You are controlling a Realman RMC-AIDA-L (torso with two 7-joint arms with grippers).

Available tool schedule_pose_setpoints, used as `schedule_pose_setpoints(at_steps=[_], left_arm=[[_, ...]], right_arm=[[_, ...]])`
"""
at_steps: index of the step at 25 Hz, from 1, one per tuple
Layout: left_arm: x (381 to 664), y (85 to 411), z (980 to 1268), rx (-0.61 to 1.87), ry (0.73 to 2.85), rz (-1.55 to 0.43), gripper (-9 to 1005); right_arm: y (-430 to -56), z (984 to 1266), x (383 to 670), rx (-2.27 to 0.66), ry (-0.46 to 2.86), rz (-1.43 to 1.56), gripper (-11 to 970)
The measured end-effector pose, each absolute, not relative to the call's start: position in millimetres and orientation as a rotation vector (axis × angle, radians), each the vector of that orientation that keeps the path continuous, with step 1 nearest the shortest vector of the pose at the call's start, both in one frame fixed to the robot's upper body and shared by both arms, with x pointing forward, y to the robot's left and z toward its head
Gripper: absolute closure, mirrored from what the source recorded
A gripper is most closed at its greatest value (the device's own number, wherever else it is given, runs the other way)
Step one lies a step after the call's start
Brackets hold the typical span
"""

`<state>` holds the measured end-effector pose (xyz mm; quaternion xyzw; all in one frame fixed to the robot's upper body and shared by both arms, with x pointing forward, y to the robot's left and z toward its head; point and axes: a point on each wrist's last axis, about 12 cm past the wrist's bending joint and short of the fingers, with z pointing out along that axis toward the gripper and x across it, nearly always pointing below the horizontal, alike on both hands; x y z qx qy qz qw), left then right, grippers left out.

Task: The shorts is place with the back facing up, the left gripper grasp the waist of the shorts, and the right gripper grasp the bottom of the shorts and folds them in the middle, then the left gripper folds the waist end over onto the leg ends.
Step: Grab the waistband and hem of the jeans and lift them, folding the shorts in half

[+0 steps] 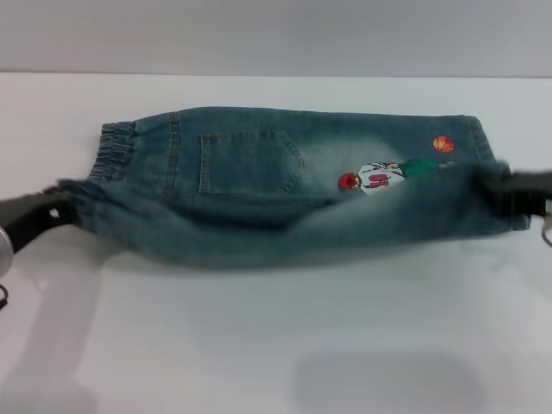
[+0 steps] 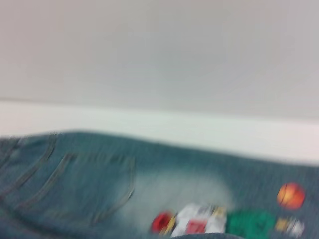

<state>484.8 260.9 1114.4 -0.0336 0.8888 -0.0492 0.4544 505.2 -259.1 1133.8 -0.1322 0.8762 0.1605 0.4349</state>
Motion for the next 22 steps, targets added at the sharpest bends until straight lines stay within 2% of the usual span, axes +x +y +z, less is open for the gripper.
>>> schedule_pose_setpoints(at_steps=[7, 13, 22], left_arm=[[495, 263, 1111, -0.093, 2.151, -0.084, 941], [499, 262, 1104, -0.103, 2.131, -0.109, 941], [507, 256, 1109, -0.084, 2.083, -0.143, 947]], right_arm=[[-255, 1116, 526, -0.287, 2.013, 0.263, 887], [-252, 1106, 526, -0.25, 1.96, 0.202, 873], [-244, 1103, 525, -0.199, 1.91, 0.198, 853]])
